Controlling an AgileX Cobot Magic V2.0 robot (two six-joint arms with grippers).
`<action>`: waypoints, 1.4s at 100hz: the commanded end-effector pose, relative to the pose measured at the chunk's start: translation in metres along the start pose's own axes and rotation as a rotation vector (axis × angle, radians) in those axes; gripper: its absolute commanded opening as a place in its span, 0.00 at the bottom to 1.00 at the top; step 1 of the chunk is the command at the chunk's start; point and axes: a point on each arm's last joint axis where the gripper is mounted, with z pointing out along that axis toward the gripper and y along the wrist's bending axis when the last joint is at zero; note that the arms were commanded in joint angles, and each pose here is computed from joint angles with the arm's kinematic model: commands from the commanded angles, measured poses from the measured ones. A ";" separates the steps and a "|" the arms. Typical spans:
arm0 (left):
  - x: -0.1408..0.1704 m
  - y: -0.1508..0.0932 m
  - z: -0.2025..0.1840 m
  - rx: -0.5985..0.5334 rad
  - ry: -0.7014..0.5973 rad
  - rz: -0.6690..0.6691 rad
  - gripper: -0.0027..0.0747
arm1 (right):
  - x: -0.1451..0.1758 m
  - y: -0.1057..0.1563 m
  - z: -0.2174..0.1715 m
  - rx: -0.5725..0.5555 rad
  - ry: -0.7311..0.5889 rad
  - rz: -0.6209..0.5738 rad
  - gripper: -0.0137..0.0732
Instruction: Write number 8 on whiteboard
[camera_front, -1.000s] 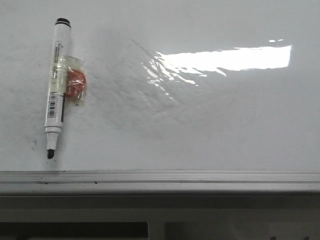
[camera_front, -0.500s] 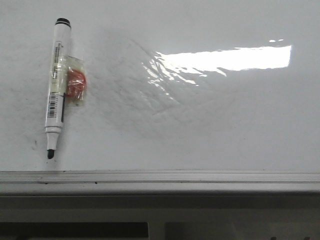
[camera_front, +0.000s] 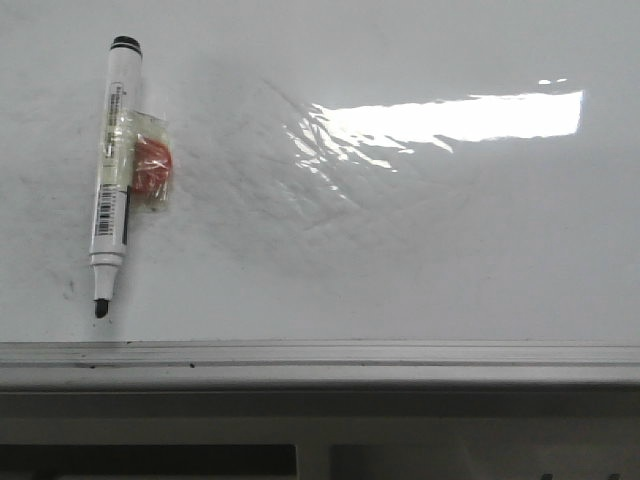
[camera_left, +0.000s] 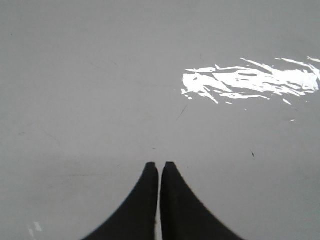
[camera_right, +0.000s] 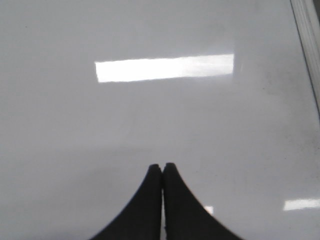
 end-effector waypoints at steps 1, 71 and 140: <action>0.003 0.001 -0.001 0.002 -0.076 -0.019 0.01 | -0.014 0.000 -0.003 0.006 -0.104 0.003 0.08; 0.003 0.001 -0.001 0.002 -0.076 -0.017 0.01 | -0.011 0.000 0.003 0.003 -0.045 0.008 0.08; 0.003 0.001 -0.001 0.002 -0.076 -0.015 0.01 | -0.011 0.000 0.003 0.003 -0.045 0.011 0.08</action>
